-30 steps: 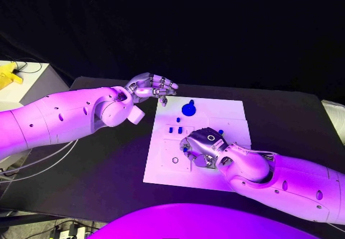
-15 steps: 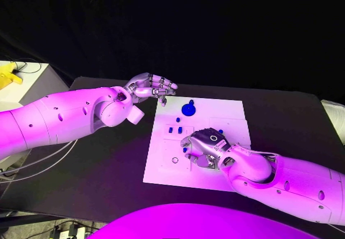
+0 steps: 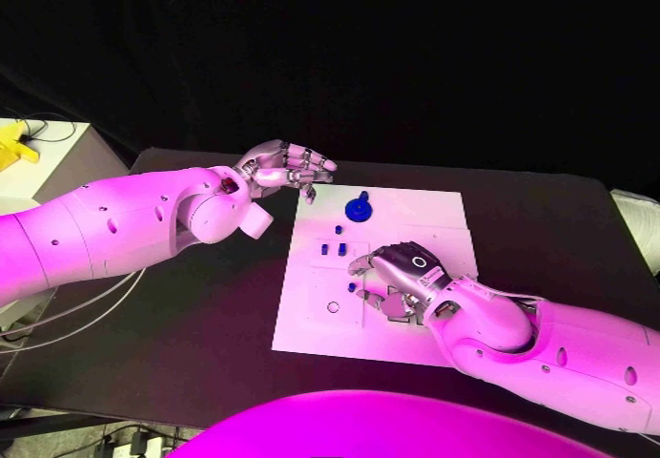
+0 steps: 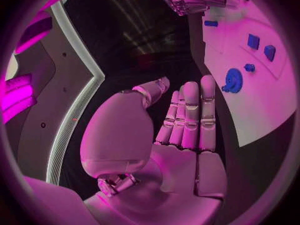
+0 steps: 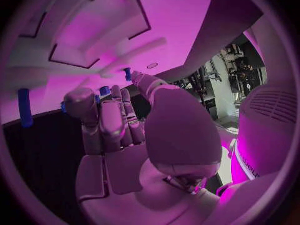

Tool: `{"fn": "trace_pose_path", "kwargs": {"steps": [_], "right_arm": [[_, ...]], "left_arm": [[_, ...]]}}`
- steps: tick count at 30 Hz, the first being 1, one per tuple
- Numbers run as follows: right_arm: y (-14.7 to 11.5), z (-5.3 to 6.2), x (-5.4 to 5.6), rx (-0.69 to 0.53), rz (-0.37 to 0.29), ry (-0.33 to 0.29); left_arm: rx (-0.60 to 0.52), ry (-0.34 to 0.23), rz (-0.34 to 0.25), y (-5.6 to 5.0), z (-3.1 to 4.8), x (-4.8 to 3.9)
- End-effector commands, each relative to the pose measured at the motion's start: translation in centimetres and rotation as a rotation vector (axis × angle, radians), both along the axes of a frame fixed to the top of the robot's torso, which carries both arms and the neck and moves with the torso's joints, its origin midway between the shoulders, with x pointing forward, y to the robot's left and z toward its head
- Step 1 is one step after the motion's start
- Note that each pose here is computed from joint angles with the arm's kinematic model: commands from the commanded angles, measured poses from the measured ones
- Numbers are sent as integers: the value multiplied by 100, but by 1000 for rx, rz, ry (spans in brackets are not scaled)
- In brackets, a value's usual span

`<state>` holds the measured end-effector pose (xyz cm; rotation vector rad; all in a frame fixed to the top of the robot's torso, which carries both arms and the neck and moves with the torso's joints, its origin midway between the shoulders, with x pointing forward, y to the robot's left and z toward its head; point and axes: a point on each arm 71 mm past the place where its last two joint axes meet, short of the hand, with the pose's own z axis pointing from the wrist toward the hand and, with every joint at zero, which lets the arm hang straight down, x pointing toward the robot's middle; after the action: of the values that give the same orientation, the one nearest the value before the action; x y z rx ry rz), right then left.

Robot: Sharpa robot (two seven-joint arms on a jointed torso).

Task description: Assemble the parts on the task board

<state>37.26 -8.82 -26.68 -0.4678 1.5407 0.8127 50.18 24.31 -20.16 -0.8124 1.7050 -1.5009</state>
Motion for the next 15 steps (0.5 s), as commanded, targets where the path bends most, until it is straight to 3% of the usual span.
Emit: {"fn": "trace_pose_path", "kwargs": {"steps": [1,5,9,15], "right_arm": [[-97,100,46,52,-23,40],[-279,193,158,47,-59,114],[-585,357,341,36,-102,202],[-868,487,498,-1,-131,210]], "left_arm": [[-15,7,-16,-19,2,-3],[-15,7,-16,-16,-2,0],[-16,10,-15,-11,-18,-2],[-16,16,-15,-9,-52,-13]]}}
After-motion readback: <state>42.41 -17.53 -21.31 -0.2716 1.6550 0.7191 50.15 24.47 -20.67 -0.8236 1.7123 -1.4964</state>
